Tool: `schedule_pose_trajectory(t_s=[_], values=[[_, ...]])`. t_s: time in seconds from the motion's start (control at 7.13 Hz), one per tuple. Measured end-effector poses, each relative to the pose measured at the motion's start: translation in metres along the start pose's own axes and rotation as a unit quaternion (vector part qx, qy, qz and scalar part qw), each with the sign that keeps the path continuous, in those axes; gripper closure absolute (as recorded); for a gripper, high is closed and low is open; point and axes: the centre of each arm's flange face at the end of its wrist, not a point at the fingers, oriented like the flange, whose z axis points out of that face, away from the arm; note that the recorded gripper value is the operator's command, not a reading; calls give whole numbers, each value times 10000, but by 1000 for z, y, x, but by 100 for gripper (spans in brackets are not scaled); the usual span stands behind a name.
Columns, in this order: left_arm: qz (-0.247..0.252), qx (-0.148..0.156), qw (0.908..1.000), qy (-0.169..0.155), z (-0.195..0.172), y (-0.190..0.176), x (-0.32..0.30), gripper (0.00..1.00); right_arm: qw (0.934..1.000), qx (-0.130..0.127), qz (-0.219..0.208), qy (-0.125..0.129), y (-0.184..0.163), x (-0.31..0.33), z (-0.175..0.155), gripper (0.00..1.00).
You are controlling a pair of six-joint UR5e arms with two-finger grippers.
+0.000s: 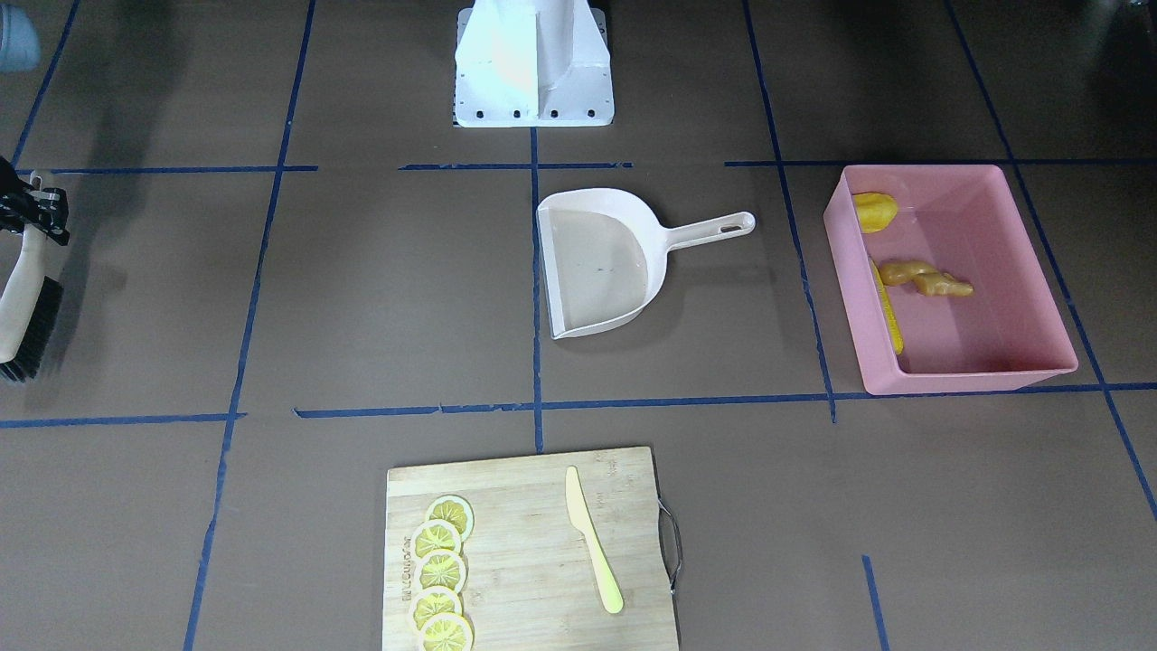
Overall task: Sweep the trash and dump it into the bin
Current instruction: 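Lower the white-handled brush onto the table with the right gripper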
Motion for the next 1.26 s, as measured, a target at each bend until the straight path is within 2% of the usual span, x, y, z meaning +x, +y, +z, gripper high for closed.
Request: schedule_pose_trajectory(t_s=[0.28,0.42,0.84,0.98,1.26], values=[[2,2,10000,0,0,0,0,0,9999,-107,28,-29,2,4,6,84],[3,3,10000,0,0,0,0,0,9999,-157,35,-62,3,4,7,1],[8,11,10000,5,-1,0,1,0,9998,-179,32,-105,3,3,7,0],[7,13,10000,5,-1,0,1,0,9998,-130,5,-123,2,0,3,0],[1,14,10000,4,-1,0,1,0,9997,129,-48,-178,-6,-5,-19,0]])
